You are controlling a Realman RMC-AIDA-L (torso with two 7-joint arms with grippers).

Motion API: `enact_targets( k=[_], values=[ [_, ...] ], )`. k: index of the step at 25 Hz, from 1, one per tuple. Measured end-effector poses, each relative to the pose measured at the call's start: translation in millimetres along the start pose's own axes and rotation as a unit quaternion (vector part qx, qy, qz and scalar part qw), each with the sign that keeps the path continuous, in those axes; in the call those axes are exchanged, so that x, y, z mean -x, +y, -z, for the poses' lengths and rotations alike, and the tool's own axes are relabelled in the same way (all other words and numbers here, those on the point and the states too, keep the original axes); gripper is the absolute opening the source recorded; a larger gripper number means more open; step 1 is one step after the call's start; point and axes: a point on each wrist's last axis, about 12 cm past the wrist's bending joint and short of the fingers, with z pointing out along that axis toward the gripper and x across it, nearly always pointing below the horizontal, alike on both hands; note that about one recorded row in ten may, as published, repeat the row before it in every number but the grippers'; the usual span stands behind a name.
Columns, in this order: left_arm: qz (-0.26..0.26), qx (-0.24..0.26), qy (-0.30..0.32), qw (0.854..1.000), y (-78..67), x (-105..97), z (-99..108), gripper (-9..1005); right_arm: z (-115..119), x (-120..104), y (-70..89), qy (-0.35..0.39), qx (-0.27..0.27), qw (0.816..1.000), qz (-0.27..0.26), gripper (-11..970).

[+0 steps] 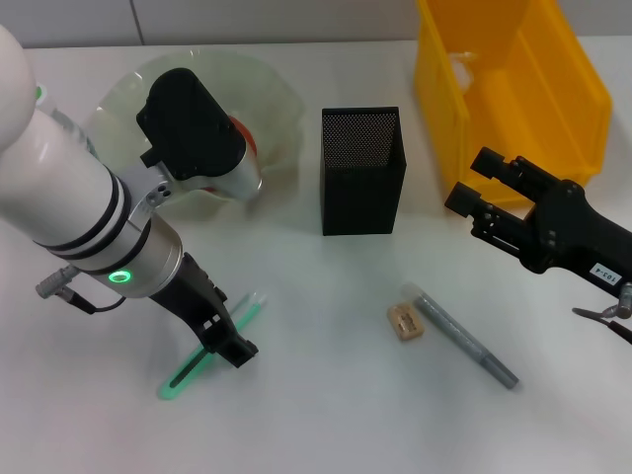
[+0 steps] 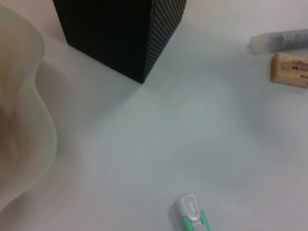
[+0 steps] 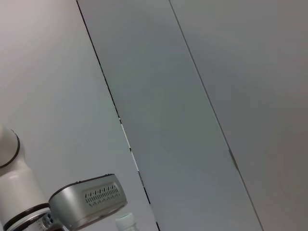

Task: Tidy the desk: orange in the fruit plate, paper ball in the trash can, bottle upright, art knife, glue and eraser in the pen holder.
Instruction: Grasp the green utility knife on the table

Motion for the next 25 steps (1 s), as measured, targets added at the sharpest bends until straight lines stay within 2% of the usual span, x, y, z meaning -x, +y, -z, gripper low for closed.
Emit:
enact_targets(
  k=[13,23,25],
  values=[
    [-0.008,0.008,0.004,1.0,3.6,1.0,-4.6,693,-2.9,1.7,-2.3,-0.001,-0.002,1.0,0.001,727],
    [-0.014,0.01,0.01,1.0,4.2,2.9,-7.6,506,-4.8,1.8,-4.5,0.002,-0.008,1.0,0.002,727],
    [-0.017,0.011,0.008,1.0,4.5,3.2,-7.7,498,-5.4,2.0,-4.7,0.002,-0.007,1.0,0.002,727]
  ],
)
